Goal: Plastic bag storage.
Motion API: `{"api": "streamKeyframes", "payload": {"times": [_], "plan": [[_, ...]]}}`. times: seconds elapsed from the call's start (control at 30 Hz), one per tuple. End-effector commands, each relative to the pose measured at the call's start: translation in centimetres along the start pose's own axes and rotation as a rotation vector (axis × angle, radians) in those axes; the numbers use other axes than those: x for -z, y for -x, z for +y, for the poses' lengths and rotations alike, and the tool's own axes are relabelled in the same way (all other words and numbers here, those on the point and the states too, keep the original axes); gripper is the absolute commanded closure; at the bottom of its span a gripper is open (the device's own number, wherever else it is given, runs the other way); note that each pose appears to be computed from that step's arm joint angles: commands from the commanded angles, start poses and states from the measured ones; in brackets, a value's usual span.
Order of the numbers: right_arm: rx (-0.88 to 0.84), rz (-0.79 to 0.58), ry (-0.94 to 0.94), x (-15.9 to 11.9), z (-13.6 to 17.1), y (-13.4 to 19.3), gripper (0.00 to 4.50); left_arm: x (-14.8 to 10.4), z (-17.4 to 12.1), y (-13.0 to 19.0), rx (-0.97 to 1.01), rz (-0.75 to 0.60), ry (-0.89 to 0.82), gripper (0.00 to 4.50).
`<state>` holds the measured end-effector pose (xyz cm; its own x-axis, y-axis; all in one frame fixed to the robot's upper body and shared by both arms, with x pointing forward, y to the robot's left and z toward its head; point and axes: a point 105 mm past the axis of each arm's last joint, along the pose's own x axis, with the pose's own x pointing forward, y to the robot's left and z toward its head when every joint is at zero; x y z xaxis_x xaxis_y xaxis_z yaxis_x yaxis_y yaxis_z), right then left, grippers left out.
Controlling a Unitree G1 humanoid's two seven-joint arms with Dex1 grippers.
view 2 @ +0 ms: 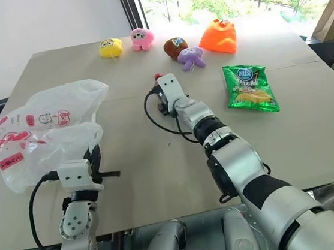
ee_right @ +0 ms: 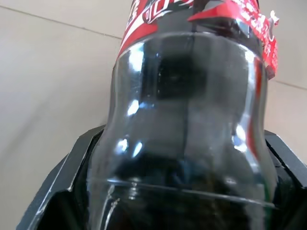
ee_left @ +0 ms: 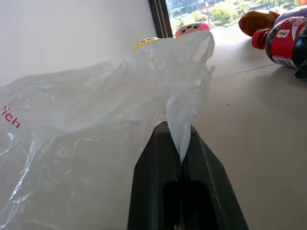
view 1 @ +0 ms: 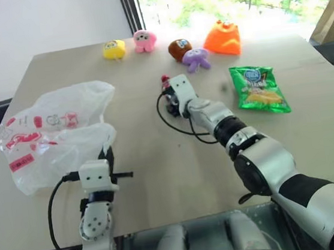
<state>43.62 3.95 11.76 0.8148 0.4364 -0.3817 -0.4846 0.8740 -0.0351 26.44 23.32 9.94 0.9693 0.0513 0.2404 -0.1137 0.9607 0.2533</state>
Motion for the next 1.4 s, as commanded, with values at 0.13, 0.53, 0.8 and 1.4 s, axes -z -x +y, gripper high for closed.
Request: {"api": "streamKeyframes", "payload": {"times": [0.13, 0.53, 0.8, 1.4], "plan": [[0.013, -0.219, 0.038, -3.7, -0.8, 0.6, 1.32, -1.9, 2.6, -2.7, -0.157, -0.043, 0.03, 4.5], [0.384, -0.575, -0.014, -9.1, -16.2, 9.1, 1.32, -8.7, -9.5, -14.5, 0.368, -0.223, 0.128, 4.5], [0.637, -0.597, -0.016, -7.9, -24.2, 16.4, 1.32, -12.2, -18.8, -12.2, 0.934, -0.366, 0.126, 4.5], [-0.368, -0.364, 0.023, -0.9, -10.3, 16.6, 1.32, -6.6, -6.2, -4.7, 0.499, -0.202, 0.023, 4.5]]}}
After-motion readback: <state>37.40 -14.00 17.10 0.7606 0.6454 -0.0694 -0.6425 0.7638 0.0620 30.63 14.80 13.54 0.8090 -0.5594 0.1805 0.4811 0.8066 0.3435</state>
